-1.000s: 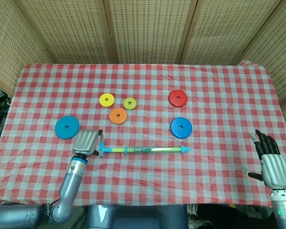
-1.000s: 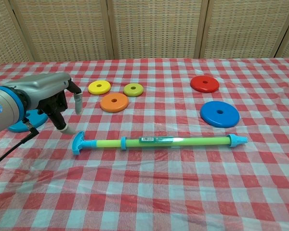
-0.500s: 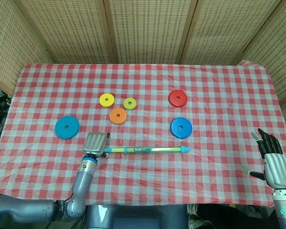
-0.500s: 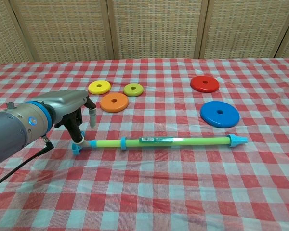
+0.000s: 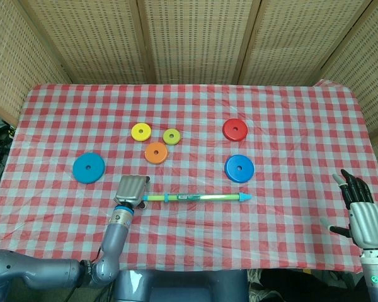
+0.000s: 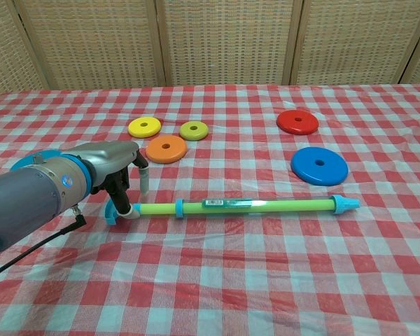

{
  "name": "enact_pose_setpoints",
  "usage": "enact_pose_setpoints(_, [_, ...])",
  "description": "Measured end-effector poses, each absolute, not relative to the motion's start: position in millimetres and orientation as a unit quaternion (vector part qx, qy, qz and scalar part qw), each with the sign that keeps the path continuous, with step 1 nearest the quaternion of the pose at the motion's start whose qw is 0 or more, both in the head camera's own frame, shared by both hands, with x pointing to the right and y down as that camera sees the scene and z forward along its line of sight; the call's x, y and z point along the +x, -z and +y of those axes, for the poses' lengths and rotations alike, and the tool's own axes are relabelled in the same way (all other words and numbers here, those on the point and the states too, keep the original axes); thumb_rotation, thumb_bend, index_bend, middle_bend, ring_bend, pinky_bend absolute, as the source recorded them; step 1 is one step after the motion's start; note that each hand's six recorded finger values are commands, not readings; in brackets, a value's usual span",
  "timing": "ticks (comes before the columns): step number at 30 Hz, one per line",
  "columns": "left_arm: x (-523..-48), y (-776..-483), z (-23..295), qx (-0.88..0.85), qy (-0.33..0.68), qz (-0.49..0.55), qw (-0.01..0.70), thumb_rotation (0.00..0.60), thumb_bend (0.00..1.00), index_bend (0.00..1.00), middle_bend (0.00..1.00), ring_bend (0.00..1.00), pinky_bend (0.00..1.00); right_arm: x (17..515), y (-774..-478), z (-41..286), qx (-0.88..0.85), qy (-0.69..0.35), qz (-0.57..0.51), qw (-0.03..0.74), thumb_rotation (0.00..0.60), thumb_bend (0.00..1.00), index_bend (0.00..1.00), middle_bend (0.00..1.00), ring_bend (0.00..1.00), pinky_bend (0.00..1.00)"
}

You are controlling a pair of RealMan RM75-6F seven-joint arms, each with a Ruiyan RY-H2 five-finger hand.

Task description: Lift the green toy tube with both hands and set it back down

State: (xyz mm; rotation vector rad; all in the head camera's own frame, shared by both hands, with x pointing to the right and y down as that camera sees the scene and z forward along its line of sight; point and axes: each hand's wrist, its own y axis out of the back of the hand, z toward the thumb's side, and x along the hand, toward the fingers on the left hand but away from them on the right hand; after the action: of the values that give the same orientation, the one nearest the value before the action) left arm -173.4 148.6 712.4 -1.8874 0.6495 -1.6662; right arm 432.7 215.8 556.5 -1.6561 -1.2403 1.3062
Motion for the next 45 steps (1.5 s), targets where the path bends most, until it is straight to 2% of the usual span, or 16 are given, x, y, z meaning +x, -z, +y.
enact_pose_setpoints(8, [-169.1,-720.0,148.2,-0.699,0.621,0.235,0.267,0.600,0.22,0.49,0.99,0.86,0.73,435.0,-555.6,215.6,-0.635,-0.501,-0.480,0.339,0.600,0.08,0.08,0.00,0.00,0.00])
enact_pose_setpoints(12, [-167.1,-722.0,149.0,-0.700,0.620,0.234,0.265,0.600,0.28,0.53,0.99,0.86,0.73,434.5,-554.1,215.0,-0.635,-0.497,-0.483,0.342,0.600,0.08,0.10,0.00,0.00,0.00])
enact_pose_setpoints(20, [-167.5,-730.3,153.3,-0.698,0.625,0.225,0.266,0.600,0.29,0.55,0.99,0.86,0.73,434.4,-552.1,215.3,-0.635,-0.491,-0.487,0.345,0.600,0.08,0.11,0.00,0.00,0.00])
enact_pose_setpoints(23, [-167.5,-731.2,154.1,-0.698,0.625,0.225,0.268,0.600,0.40,0.59,0.99,0.86,0.73,434.4,-552.2,215.3,-0.634,-0.491,-0.486,0.346,0.600,0.08,0.11,0.00,0.00,0.00])
enact_pose_setpoints(25, [-167.5,-730.5,153.2,-0.698,0.624,0.228,0.269,0.600,0.51,0.66,0.99,0.86,0.73,434.4,-552.0,215.3,-0.634,-0.491,-0.487,0.347,0.600,0.08,0.11,0.00,0.00,0.00])
enact_pose_setpoints(28, [-167.3,-726.8,149.6,-0.698,0.618,0.238,0.273,0.600,0.57,0.72,1.00,0.86,0.73,434.9,-551.7,215.0,-0.633,-0.491,-0.488,0.347,0.600,0.08,0.11,0.00,0.00,0.00])
enact_pose_setpoints(37, [-174.3,-704.0,132.9,-0.696,0.596,0.269,0.297,0.600,0.57,0.74,1.00,0.86,0.73,433.9,-552.5,215.7,-0.634,-0.492,-0.485,0.348,0.600,0.08,0.11,0.00,0.00,0.00])
enact_pose_setpoints(45, [-192.3,-677.9,112.3,-0.688,0.580,0.295,0.322,0.600,0.57,0.82,1.00,0.86,0.73,432.7,-554.4,216.3,-0.635,-0.495,-0.482,0.345,0.600,0.08,0.11,0.00,0.00,0.00])
